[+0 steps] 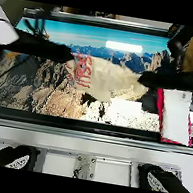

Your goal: Fold the clothes and pants, and hang the long-sleeved shirts on hangers.

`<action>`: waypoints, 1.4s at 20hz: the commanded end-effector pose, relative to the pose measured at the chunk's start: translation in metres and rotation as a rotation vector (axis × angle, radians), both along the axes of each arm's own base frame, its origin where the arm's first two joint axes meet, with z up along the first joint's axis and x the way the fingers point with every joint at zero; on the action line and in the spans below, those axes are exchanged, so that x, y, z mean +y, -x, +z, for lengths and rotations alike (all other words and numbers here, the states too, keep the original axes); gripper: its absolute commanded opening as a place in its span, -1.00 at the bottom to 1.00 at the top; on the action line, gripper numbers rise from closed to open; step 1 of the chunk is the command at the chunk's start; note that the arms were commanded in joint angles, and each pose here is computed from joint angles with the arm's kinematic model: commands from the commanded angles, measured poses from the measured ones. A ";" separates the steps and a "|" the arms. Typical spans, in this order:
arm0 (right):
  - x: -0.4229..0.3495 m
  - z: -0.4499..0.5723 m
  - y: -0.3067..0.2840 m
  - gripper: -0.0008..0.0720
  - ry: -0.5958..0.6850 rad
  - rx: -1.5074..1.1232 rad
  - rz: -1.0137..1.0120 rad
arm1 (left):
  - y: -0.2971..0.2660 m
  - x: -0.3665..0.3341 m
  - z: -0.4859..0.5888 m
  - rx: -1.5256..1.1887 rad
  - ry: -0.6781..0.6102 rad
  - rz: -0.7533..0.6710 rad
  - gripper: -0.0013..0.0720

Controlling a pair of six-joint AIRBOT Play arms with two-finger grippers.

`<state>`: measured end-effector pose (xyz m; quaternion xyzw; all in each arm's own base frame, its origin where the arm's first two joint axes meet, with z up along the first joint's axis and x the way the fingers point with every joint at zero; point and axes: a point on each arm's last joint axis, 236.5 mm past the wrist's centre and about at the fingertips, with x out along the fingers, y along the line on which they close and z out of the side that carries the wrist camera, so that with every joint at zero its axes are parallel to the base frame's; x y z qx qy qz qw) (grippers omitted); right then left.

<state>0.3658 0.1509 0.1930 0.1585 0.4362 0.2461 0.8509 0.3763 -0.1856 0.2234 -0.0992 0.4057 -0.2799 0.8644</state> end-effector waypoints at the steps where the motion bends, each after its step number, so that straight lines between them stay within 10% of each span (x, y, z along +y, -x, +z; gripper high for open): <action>1: 0.001 0.102 0.037 -0.94 -0.077 -0.186 -0.044 | 0.070 -0.002 0.086 -0.215 0.086 -0.008 -0.94; 8: 0.007 0.023 0.039 -0.93 0.027 -0.022 -0.020 | 0.117 -0.029 -0.040 0.068 0.055 -0.074 -0.94; 9: 0.007 -0.006 0.040 -0.93 0.055 0.043 -0.016 | 0.122 -0.033 -0.071 0.141 0.028 -0.091 -0.65; 11: -0.002 -0.069 0.045 -0.93 0.114 0.182 -0.025 | 0.129 -0.042 -0.120 0.253 -0.020 -0.114 0.96; 21: -0.042 -0.160 0.059 -0.93 0.322 0.362 -0.044 | 0.045 0.076 -0.255 0.622 -0.054 0.267 0.92; 28: -0.041 -0.160 0.059 -0.93 0.320 0.363 -0.044 | 0.064 0.069 -0.329 0.831 -0.110 0.206 0.92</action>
